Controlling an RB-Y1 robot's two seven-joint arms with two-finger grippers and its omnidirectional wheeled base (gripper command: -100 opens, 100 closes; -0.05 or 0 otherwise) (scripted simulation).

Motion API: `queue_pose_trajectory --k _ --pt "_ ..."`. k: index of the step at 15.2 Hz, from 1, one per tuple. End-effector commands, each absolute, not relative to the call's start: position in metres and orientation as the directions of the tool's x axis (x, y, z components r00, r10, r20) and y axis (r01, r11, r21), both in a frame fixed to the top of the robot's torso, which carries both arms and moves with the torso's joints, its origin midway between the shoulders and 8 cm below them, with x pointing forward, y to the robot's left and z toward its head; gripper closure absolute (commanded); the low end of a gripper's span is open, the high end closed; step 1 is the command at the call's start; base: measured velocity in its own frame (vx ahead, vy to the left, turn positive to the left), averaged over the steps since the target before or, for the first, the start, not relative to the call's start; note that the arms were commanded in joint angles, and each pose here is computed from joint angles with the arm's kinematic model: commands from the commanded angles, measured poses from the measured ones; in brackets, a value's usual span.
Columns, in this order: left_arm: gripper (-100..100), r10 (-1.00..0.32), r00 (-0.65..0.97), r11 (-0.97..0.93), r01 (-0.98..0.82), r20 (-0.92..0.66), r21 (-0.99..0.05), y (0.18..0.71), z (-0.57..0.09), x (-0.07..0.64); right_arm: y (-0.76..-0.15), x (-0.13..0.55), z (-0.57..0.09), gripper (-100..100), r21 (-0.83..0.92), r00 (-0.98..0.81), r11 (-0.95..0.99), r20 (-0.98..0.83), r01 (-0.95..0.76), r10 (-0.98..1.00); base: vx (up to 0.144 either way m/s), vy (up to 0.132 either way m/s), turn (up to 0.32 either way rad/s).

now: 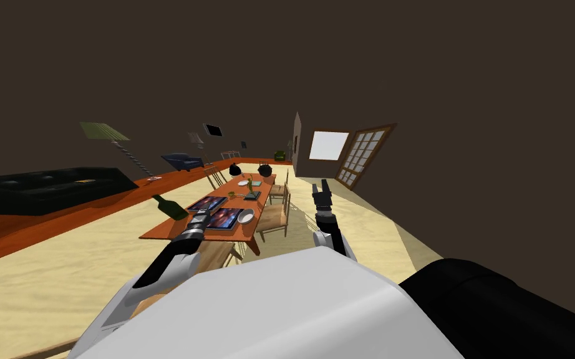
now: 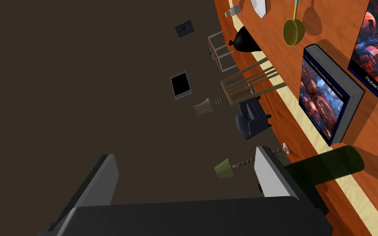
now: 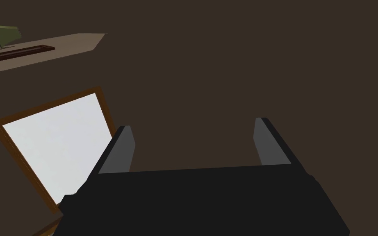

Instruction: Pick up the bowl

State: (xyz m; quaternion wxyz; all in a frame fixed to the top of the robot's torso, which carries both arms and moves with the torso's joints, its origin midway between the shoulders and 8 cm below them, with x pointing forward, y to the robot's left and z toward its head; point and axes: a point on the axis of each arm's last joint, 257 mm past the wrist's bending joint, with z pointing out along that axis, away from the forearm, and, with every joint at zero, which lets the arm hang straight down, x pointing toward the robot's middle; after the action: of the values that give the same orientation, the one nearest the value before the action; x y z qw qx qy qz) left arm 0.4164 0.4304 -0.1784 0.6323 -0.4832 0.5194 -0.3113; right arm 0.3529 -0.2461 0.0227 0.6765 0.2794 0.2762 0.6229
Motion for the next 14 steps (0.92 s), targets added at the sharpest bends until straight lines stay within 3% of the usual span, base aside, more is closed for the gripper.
queue_pose_trajectory --k 1,14 --pt "-100 -0.893 0.27 0.328 -0.158 -0.36 -0.931 0.44 -0.19 0.415 -0.246 0.353 0.023 0 0.722 0.071 0.068 -0.026 -0.688 0.997 0.01 -0.023 -0.155" --pt "-100 -0.89 0.282 0.222 -0.421 -0.359 -0.879 0.485 -0.266 0.396 -0.246 0.353 0.023 0 0.722 0.072 0.068 -0.026 -0.688 0.997 0.01 -0.012 -0.092"
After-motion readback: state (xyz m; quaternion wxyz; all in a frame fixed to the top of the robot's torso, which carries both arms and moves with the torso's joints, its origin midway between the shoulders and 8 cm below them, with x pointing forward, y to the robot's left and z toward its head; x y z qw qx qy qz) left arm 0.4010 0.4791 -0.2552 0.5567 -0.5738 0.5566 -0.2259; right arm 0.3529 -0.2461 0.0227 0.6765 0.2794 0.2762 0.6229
